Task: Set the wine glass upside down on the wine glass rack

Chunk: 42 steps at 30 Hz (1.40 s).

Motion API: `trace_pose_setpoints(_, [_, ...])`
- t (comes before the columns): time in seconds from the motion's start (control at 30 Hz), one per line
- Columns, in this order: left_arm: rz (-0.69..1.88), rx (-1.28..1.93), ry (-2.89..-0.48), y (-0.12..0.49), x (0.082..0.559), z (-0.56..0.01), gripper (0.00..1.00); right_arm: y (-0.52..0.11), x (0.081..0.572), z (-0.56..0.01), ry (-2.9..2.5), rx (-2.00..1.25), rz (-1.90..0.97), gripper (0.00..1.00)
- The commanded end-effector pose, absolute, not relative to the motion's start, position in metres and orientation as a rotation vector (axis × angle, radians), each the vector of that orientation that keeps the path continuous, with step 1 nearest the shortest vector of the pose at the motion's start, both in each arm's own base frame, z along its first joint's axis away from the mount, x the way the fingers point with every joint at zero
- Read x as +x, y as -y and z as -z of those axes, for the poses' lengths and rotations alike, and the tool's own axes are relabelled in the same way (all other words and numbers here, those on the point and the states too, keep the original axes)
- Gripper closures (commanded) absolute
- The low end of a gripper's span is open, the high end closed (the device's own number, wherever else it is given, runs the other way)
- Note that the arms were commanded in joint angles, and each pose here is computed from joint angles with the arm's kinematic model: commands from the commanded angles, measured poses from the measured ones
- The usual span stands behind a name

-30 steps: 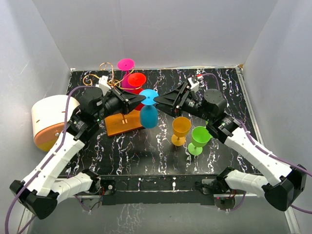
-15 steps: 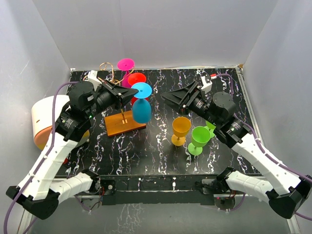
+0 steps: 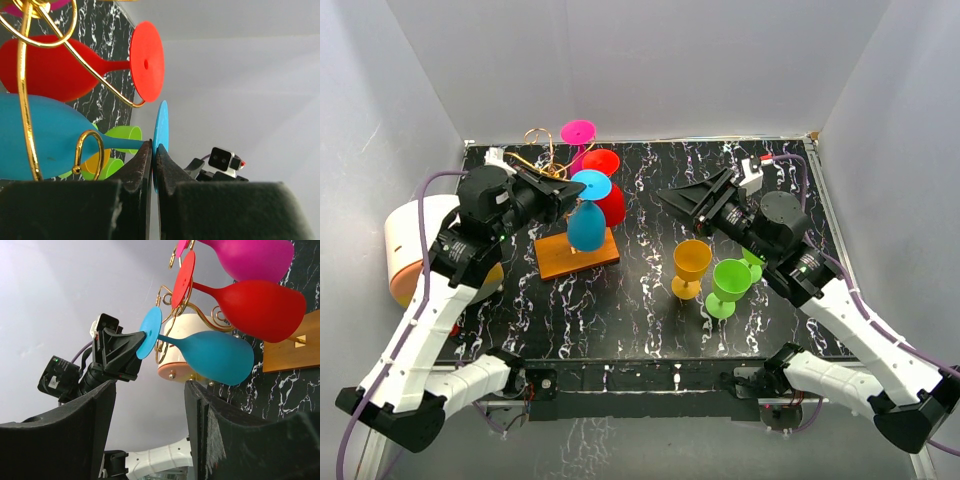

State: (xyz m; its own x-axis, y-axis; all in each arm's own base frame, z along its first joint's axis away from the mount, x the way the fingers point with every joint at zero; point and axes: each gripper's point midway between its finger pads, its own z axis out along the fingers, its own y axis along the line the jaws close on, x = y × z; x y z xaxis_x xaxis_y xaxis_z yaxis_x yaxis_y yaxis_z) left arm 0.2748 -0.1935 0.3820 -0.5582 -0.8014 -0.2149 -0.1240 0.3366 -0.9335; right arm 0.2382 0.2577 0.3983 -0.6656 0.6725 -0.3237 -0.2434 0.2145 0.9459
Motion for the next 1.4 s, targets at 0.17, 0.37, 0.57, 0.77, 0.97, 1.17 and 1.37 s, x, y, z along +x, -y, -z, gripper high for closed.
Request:
trace_pose_setpoints(0.17, [1.176, -0.785, -1.815, 0.170, 0.273, -0.400, 1.00, -0.244, 0.238, -0.420, -1.643, 0.397, -1.529, 0.45])
trace_pose_setpoints(0.37, [1.146, -0.796, -1.802, 0.164, 0.274, -0.396, 1.00, -0.246, 0.239, -0.415, -1.652, 0.406, -1.531, 0.45])
trace_pose_setpoints(0.57, [1.092, -0.839, -1.745, 0.151, 0.278, -0.391, 1.00, -0.249, 0.240, -0.409, -1.667, 0.406, -1.537, 0.45])
trace_pose_setpoints(0.77, [1.098, -0.867, -1.739, 0.152, 0.283, -0.386, 1.00, -0.251, 0.240, -0.405, -1.668, 0.406, -1.555, 0.46])
trace_pose_setpoints(0.97, [1.075, -0.877, -1.723, 0.147, 0.285, -0.386, 1.00, -0.251, 0.239, -0.405, -1.670, 0.404, -1.556, 0.46])
trace_pose_setpoints(1.17, [1.007, -0.833, -1.717, 0.139, 0.284, -0.393, 1.00, -0.251, 0.241, -0.404, -1.671, 0.408, -1.552, 0.46])
trace_pose_setpoints(1.37, [0.994, -0.843, -1.706, 0.135, 0.284, -0.393, 1.00, -0.253, 0.241, -0.406, -1.668, 0.399, -1.556, 0.46])
